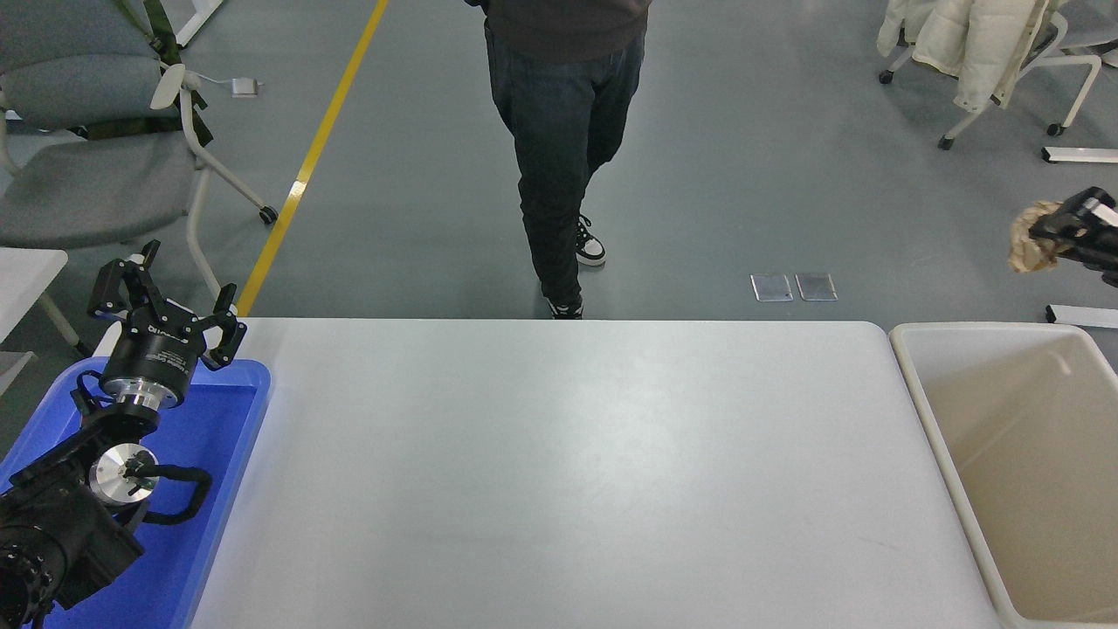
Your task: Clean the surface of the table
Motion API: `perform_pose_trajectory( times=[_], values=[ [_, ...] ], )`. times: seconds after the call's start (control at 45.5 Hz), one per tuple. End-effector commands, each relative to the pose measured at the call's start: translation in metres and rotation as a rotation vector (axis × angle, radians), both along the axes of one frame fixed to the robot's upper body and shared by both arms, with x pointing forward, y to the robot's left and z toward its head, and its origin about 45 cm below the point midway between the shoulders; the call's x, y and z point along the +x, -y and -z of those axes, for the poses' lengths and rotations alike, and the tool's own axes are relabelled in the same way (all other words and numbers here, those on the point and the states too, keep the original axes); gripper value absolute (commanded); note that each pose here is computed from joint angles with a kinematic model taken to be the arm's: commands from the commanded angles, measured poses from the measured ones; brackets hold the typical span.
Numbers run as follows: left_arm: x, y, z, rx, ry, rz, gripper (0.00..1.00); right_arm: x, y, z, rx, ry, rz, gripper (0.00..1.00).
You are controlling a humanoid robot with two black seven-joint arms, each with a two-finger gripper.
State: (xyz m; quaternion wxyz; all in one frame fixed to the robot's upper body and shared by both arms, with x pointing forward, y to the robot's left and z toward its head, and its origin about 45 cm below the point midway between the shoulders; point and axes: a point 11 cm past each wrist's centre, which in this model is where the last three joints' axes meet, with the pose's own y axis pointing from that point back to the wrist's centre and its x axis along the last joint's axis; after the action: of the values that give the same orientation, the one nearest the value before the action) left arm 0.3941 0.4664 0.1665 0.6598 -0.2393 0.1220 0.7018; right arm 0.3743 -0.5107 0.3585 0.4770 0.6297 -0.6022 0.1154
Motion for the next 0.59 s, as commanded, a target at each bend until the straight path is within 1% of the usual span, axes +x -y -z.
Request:
perform_pose_trajectory(
  times=[0.0,0.11,0.242,0.308,0.374,0.505,0.571],
  values=[
    [0.0,0.0,0.0,-0.001,0.001,0.0,1.0,-0.021,0.085,0.023,-0.041,-0.019,0.225,0.0],
    [0.0,0.0,0.0,-0.001,0.001,0.001,1.0,-0.035,0.106,0.057,-0.017,-0.068,0.304,0.0],
    [0.0,0.0,0.0,0.0,0.0,0.002,1.0,-0.046,0.112,0.102,-0.003,-0.135,0.349,0.0],
    [0.0,0.0,0.0,-0.001,0.001,0.001,1.0,-0.047,0.112,0.12,0.014,-0.137,0.36,0.0],
    [0.0,0.0,0.0,0.0,0.0,0.001,1.0,-0.054,0.12,0.136,0.016,-0.14,0.391,0.0],
    [0.0,0.0,0.0,-0.001,0.001,0.001,1.0,-0.054,0.119,0.167,0.008,-0.136,0.407,0.0],
    [0.001,0.0,-0.001,-0.001,0.003,0.002,1.0,-0.06,0.12,0.183,-0.007,-0.15,0.428,0.0]
  ],
)
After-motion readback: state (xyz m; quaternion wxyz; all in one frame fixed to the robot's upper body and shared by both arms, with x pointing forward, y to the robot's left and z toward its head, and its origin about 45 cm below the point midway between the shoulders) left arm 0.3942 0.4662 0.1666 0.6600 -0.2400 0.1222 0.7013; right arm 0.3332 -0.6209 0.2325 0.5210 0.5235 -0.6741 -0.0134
